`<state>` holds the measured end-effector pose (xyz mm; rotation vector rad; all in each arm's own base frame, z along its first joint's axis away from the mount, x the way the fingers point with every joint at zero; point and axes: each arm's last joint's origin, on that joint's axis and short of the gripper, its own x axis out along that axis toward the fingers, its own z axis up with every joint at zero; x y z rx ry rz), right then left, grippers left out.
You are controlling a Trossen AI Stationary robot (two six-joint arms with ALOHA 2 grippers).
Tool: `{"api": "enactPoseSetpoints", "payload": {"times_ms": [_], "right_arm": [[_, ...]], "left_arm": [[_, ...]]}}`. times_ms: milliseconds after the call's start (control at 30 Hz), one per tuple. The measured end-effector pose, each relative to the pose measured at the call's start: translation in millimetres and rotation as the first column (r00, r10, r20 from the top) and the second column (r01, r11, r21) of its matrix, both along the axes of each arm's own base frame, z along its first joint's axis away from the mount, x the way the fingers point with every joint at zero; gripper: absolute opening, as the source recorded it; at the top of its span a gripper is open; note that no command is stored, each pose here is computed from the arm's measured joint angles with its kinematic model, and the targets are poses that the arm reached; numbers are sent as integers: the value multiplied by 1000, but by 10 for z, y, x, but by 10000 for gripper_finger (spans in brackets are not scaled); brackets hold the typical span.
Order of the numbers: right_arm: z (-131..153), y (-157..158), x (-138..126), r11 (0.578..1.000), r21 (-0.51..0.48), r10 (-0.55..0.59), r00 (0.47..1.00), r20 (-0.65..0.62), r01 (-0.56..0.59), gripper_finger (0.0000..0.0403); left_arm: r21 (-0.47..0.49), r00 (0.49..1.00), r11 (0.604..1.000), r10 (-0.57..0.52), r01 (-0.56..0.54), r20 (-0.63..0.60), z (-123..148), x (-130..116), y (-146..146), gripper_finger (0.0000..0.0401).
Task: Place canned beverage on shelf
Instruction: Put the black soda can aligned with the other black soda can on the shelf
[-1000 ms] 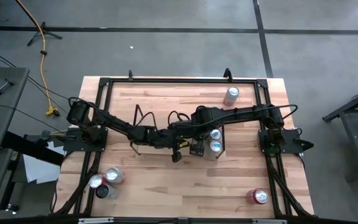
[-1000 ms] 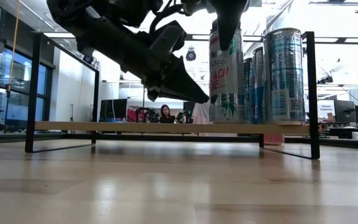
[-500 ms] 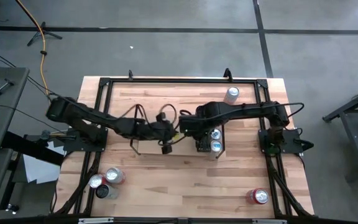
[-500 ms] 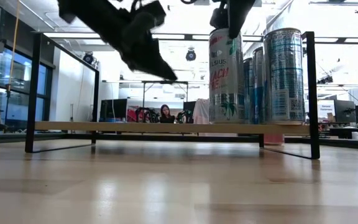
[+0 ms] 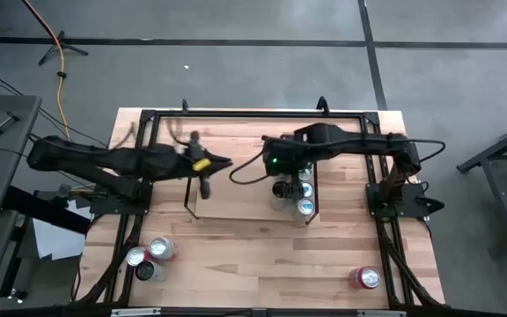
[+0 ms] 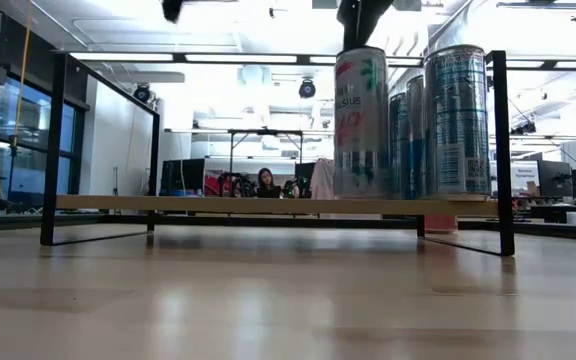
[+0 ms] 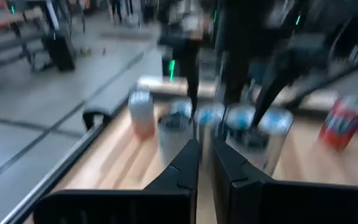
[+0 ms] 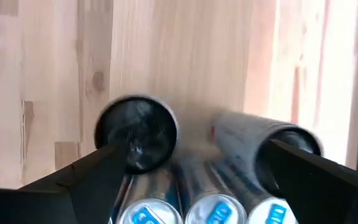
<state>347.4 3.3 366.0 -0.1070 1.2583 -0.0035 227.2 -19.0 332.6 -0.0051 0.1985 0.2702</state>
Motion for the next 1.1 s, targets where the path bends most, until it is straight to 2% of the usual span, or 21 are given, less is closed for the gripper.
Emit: {"api": "enactPoseSetpoints", "payload": {"times_ms": [100,200,300,400,567,633,800,933,1000,1100], "right_arm": [[114,-48,-38,999,29,34,997,76,-36,370],[200,-91,-74,985,82,142,980,139,-154,369],[228,-144,-105,951,148,245,954,174,-271,369],[233,-237,-124,927,191,287,938,195,-323,369],[232,-449,-130,884,174,386,886,258,-435,369],[239,-525,-114,848,174,432,844,319,-500,369],[248,-613,-98,724,174,538,705,463,-667,369],[222,-593,-84,636,86,647,590,483,-767,369],[193,-572,-70,600,53,690,550,470,-798,369],[119,-537,-30,574,59,719,538,440,-816,369]], "left_arm": [[-24,996,1000,-18,20,88,161,-189,-17,0],[-24,984,998,-60,65,170,287,-319,-45,0],[-2,956,990,-139,144,260,403,-368,-80,0],[12,921,978,-201,209,332,472,-365,-101,0],[-1,907,978,-194,210,373,507,-360,-101,0],[-20,913,983,-161,182,374,503,-357,-92,0],[-88,921,993,-33,72,387,504,-364,-57,0],[-130,917,991,38,15,396,507,-369,-39,0],[-136,915,991,49,7,399,510,-370,-36,0],[-136,914,991,60,-5,402,513,-372,-33,0]]}}
